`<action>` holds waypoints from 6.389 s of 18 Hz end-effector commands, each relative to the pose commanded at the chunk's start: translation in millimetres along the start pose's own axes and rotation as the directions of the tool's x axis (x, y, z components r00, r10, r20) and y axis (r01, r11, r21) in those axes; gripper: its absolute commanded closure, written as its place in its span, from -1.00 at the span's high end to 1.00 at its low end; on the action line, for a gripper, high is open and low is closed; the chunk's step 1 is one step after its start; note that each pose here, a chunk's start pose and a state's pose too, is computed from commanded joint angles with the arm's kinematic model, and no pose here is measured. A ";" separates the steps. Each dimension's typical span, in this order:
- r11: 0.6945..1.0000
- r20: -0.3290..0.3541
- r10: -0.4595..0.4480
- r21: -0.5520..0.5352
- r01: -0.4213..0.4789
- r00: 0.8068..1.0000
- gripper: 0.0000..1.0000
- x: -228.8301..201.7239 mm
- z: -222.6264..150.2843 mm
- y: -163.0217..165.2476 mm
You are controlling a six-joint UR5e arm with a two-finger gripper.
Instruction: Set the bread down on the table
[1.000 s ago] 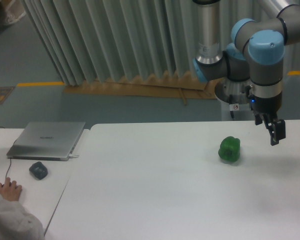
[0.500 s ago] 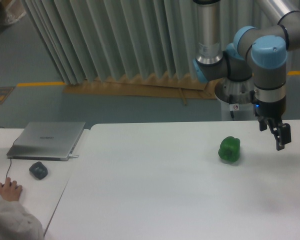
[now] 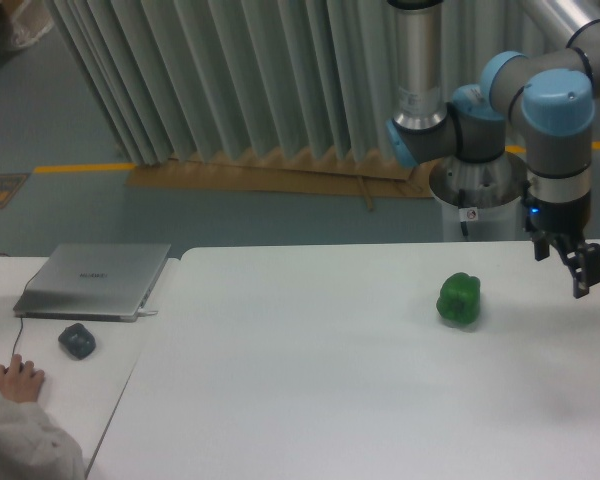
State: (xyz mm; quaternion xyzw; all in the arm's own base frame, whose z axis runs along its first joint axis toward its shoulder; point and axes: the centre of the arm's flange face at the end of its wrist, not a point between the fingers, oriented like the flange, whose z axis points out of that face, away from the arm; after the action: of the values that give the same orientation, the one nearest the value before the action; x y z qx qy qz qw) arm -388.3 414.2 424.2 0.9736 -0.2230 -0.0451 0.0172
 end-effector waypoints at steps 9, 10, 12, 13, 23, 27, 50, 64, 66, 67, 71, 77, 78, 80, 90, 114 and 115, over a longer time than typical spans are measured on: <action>0.997 0.002 -0.080 -0.004 0.080 0.997 1.00 -14.7 1.5 42.8; 0.996 0.001 -0.084 -0.005 0.084 0.996 1.00 -15.9 1.9 46.9; 0.996 0.004 -0.094 -0.006 0.094 0.996 1.00 -18.3 2.1 54.5; 0.995 0.005 -0.095 -0.005 0.095 0.995 1.00 -19.4 1.0 54.5; 0.986 0.049 -0.169 -0.004 0.169 0.984 1.00 -41.3 2.2 95.5; 0.992 0.068 -0.125 -0.016 0.127 0.990 1.00 -61.7 11.9 136.5; 1.000 0.075 -0.012 -0.013 0.013 0.997 1.00 -106.7 79.3 278.2; 0.999 0.052 0.040 -0.027 -0.038 0.998 1.00 -119.3 122.8 280.1; 0.998 0.047 0.055 -0.031 -0.054 0.997 1.00 -119.1 125.4 281.4; 0.996 0.047 0.082 -0.035 -0.081 0.995 1.00 -119.1 125.3 282.6; 0.993 0.082 0.104 -0.060 -0.099 0.991 1.00 -121.8 118.6 287.6; 0.976 0.060 0.183 -0.129 -0.174 0.981 1.00 -122.1 118.8 305.7; 0.973 0.057 0.181 -0.157 -0.171 0.982 1.00 -123.3 118.8 309.9; 0.974 0.053 0.169 -0.161 -0.159 0.984 1.00 -123.2 121.3 310.5; 0.978 0.031 0.159 -0.140 -0.153 0.987 1.00 -129.2 144.8 291.6; 0.980 -0.012 0.151 -0.126 -0.151 0.989 1.00 -126.8 171.3 297.1; 0.980 -0.012 0.151 -0.126 -0.151 0.989 1.00 -127.3 171.7 297.3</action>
State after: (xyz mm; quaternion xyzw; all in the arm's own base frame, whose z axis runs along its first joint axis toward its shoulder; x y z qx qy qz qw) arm -647.5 199.9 279.4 0.9509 -0.2928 -0.0564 0.0826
